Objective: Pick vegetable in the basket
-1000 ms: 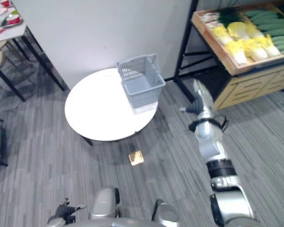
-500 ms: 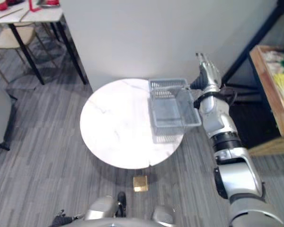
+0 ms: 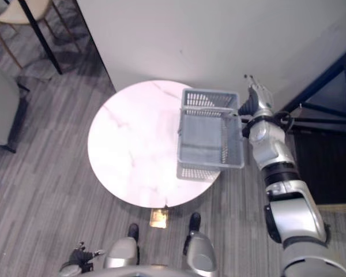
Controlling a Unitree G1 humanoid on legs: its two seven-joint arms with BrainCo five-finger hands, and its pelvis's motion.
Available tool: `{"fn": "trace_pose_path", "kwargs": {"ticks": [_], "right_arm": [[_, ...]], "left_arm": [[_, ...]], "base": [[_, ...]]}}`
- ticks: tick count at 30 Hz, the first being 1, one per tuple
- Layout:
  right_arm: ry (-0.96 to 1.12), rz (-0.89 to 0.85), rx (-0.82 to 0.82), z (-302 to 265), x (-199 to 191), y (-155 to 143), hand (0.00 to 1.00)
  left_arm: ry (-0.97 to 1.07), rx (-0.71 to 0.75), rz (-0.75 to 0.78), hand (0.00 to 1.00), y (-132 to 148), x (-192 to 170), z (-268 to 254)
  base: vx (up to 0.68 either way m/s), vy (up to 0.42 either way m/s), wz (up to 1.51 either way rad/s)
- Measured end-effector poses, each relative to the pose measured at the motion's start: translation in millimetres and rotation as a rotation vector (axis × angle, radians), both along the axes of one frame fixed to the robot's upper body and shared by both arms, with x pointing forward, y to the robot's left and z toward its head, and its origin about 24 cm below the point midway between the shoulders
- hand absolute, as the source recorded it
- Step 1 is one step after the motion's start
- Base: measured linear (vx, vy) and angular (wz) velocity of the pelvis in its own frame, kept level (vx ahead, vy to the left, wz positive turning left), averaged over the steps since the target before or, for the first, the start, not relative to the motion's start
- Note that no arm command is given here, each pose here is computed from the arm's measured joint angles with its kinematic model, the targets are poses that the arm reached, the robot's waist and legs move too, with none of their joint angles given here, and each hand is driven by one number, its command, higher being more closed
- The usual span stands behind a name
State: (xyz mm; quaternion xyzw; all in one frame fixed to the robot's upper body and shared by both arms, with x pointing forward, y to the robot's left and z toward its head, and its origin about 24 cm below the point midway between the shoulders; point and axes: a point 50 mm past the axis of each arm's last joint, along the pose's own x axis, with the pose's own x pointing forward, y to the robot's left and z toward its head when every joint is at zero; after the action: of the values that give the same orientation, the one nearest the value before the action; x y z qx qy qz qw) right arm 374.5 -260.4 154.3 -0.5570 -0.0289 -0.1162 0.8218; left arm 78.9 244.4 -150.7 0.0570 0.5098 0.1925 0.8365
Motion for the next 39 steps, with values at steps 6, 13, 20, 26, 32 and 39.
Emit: {"fn": "trace_pose_path", "kwargs": {"ticks": [6, 13, 20, 26, 32, 39], "right_arm": [[0.074, -0.003, -0.039, -11, 5, 0, 0.0], [-0.062, -0.032, -0.125, 44, 19, -2, 0.0], [-0.227, -0.161, -0.23, 123, 16, -30, 1.0], [-0.273, -0.24, -0.325, 155, 7, -47, 1.0], [-0.207, -0.272, -0.445, 151, 4, -57, 1.0], [-0.067, -0.289, -0.472, 118, -3, -76, 1.0]], "left_arm": [[-0.041, 0.011, -0.022, 0.0, 1, 9, 4], [-0.059, 0.005, -0.031, 0.0, 0, 15, 5], [-0.192, 0.008, -0.106, 0.0, -5, 62, 19], [-0.222, -0.024, -0.152, 0.0, -19, 73, 20], [-0.225, -0.028, -0.161, 0.0, -21, 74, 21], [-0.222, -0.034, -0.173, 0.0, -23, 74, 20]], "base": [[-0.01, 0.026, 0.13], [-0.04, 0.002, 0.08], [-0.04, -0.009, 0.21], [0.0, -0.012, 0.14], [0.03, -0.005, 0.08], [-0.02, 0.0, 0.16]]}}
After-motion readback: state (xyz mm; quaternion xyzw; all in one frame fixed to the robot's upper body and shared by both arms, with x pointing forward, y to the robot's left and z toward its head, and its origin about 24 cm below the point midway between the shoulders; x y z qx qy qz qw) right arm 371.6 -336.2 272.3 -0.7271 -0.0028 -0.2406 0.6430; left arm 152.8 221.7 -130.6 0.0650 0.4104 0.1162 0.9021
